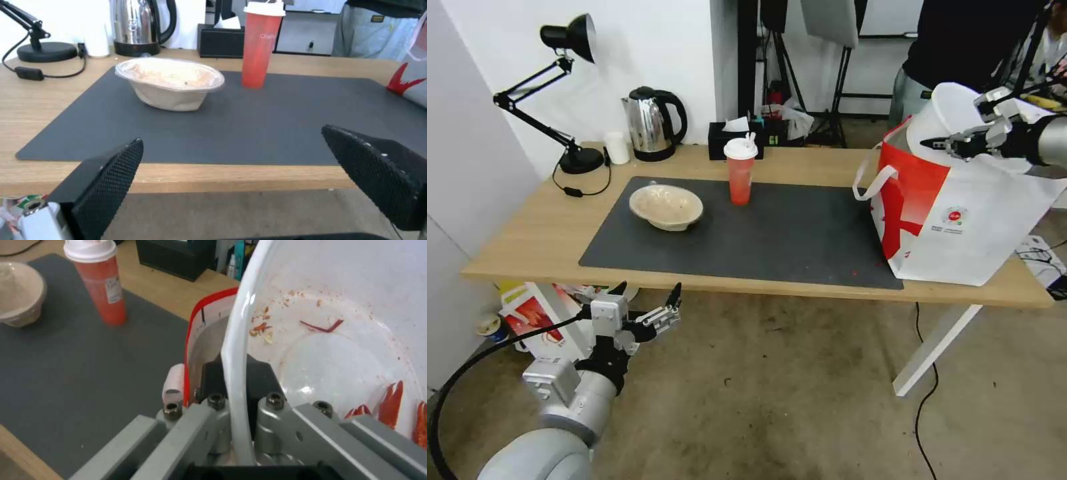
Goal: Pick up the trash from the table and place it into the takeout bag.
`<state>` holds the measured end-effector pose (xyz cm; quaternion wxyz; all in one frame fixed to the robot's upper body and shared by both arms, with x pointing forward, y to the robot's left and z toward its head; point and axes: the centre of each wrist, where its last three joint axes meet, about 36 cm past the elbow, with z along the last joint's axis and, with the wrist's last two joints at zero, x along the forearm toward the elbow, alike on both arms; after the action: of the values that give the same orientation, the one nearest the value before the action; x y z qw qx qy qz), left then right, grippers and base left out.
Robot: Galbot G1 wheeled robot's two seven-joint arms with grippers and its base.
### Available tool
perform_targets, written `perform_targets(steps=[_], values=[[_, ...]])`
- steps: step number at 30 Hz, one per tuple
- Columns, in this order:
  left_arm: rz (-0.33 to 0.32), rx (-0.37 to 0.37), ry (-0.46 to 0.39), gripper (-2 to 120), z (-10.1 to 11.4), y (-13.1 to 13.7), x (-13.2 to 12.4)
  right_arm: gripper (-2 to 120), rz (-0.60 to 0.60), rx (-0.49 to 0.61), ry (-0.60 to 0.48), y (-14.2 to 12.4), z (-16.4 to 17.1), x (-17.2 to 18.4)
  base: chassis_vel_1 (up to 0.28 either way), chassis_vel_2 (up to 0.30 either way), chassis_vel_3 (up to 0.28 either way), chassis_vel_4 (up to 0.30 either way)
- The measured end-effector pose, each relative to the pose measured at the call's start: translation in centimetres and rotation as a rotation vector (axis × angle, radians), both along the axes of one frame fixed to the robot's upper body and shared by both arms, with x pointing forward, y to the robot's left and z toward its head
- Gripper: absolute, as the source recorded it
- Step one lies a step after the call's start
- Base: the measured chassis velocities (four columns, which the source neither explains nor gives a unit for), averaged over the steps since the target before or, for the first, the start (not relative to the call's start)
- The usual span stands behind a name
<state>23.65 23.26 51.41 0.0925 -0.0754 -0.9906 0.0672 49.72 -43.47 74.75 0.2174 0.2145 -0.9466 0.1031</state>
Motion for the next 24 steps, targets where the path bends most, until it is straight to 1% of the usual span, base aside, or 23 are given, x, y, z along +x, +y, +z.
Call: perform_targets(steps=[14,15,16,18,19,20,21,23,24], values=[[0.002,0.001,-0.003,100,0.0,0.0,0.0,0,0.033,-0.014,0.023,0.9,-1.3,0.3,0.000,0.000,0.000,0.000],[0.003,0.001,-0.003,100,0.0,0.0,0.0,4,0.038,-0.016,0.026,1.1,-1.5,0.3,0.000,0.000,0.000,0.000],[0.003,0.001,-0.003,100,0.0,0.0,0.0,4,0.038,-0.016,0.026,1.1,-1.5,0.3,0.000,0.000,0.000,0.000],[0.003,0.001,-0.003,100,0.0,0.1,0.0,14,0.038,-0.022,0.029,1.3,-1.8,0.4,0.000,0.000,0.000,0.000],[0.004,0.001,-0.003,100,0.0,0.1,0.0,15,0.037,-0.023,0.030,1.3,-1.9,0.4,0.000,0.000,0.000,0.000],[0.004,0.001,-0.004,100,0.0,0.1,0.0,24,0.035,-0.026,0.033,1.5,-2.2,0.5,0.000,0.000,0.000,0.000],[0.005,0.002,-0.004,100,0.0,0.1,0.0,29,0.035,-0.027,0.035,1.5,-2.3,0.5,0.000,0.000,0.000,0.000],[0.005,0.002,-0.005,100,0.0,0.1,0.0,30,0.034,-0.028,0.036,1.5,-2.4,0.6,0.000,0.000,0.000,0.000],[0.006,0.002,-0.005,100,0.1,0.1,0.0,37,0.033,-0.030,0.039,1.7,-2.5,0.6,0.000,0.000,0.000,0.000]])
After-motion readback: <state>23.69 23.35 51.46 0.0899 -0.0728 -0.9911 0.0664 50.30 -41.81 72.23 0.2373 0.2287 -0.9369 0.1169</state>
